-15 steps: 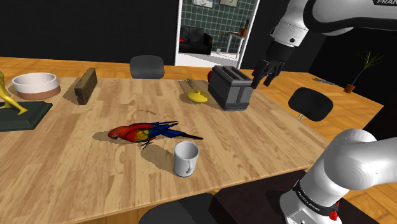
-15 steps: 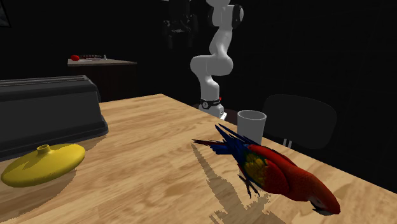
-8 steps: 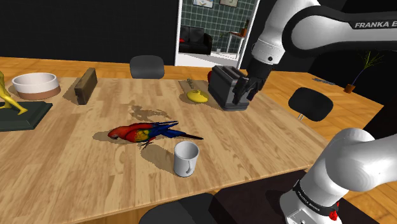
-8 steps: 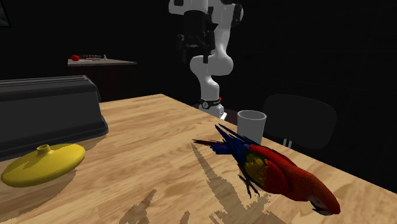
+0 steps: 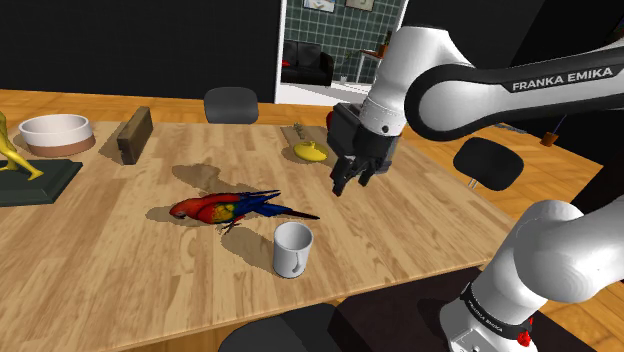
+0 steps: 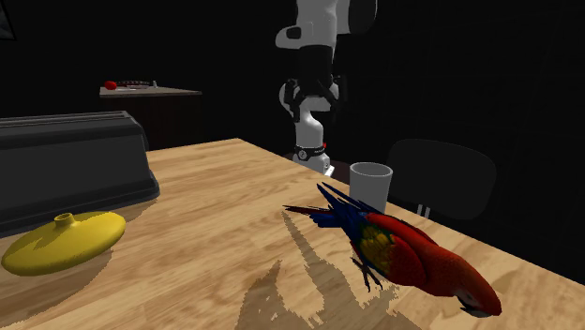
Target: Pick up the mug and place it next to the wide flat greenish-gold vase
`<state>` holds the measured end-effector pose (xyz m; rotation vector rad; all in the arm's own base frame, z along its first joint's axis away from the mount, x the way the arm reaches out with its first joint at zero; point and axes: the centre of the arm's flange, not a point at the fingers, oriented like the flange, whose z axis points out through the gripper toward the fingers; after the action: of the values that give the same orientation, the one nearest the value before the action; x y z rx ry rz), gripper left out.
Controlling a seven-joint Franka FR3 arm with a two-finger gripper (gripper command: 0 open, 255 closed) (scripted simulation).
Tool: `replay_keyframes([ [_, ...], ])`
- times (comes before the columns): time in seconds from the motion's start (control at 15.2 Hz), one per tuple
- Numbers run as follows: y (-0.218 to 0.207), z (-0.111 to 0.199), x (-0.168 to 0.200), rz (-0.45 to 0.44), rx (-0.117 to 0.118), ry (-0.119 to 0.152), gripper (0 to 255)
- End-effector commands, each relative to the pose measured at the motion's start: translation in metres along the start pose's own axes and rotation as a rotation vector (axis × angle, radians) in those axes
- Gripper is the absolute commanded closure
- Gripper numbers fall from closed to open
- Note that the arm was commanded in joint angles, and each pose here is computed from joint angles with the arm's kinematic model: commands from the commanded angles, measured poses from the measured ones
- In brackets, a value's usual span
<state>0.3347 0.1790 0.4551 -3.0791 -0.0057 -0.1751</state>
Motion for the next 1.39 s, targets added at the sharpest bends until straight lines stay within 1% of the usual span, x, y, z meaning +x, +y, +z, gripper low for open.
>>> replay_keyframes([
  [0.0,-0.023,0.019,0.001,-0.003,0.003,-0.001,0],
  [0.53,-0.099,0.083,0.002,-0.017,0.009,-0.006,0],
  [0.99,-0.099,0.120,0.002,-0.017,0.009,-0.006,0],
  [1.32,-0.099,0.123,0.001,-0.017,0.009,-0.006,0],
])
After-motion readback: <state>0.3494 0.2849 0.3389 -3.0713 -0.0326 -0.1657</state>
